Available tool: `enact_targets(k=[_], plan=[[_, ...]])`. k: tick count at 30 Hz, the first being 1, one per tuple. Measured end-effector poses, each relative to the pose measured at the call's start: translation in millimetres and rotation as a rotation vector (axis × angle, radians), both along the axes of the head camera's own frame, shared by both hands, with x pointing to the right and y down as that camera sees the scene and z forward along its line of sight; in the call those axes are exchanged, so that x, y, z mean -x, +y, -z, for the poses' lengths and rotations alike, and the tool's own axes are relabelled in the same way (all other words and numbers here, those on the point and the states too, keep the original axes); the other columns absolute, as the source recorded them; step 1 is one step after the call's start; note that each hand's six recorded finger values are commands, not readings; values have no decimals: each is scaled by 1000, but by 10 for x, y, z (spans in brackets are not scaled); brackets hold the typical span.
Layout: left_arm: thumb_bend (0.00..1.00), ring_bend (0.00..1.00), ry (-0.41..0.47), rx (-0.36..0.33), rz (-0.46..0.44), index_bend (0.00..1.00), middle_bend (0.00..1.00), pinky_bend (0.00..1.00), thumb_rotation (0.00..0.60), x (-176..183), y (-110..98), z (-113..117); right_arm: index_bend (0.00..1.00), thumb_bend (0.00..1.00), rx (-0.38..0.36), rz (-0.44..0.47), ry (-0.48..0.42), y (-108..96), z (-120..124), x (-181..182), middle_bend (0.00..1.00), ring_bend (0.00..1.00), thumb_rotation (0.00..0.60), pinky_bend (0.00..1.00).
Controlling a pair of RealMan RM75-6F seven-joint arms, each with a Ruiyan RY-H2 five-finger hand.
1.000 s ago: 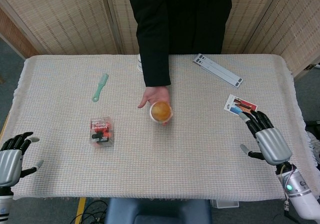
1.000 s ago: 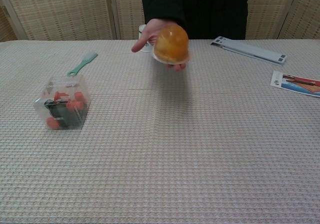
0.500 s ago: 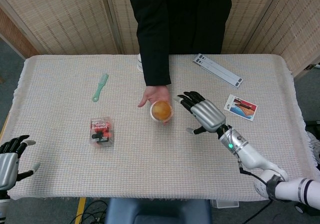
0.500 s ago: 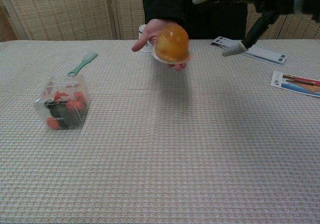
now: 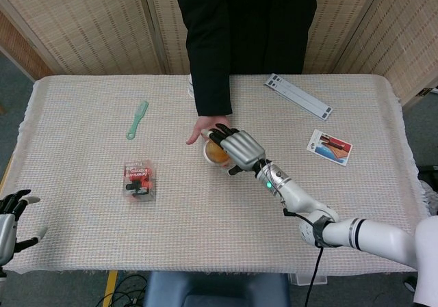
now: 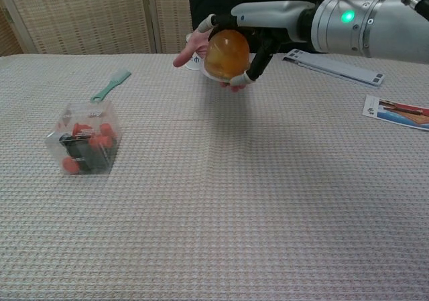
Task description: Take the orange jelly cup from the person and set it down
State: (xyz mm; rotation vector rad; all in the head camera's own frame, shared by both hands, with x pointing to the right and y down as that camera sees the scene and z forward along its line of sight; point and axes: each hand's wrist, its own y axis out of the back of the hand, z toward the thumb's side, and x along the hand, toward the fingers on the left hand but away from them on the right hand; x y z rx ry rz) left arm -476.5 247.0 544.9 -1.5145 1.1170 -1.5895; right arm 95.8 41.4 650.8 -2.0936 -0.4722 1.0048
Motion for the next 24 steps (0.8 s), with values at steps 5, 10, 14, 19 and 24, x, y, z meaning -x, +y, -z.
enact_targets(k=[5,10,14,19,24], plan=[[220,201,1,-1,7,342,228,239,600,27,23,2,498,693,-59,-21,-3,-32,6,23,380,287,600,648],[220,201,4,-4,6,342,228,239,600,30,22,2,530,704,-102,-66,-19,-62,91,-106,403,312,600,669],[220,201,7,-2,3,342,228,240,600,21,17,-10,530,703,-112,-85,-14,-44,199,-357,404,319,600,679],[220,201,11,1,-5,342,228,240,600,-7,1,-32,537,700,-109,-105,40,67,272,-850,405,337,600,696],[220,201,15,7,-15,342,228,239,600,-49,-12,-57,540,678,-55,-114,131,329,166,-1357,406,341,600,700]])
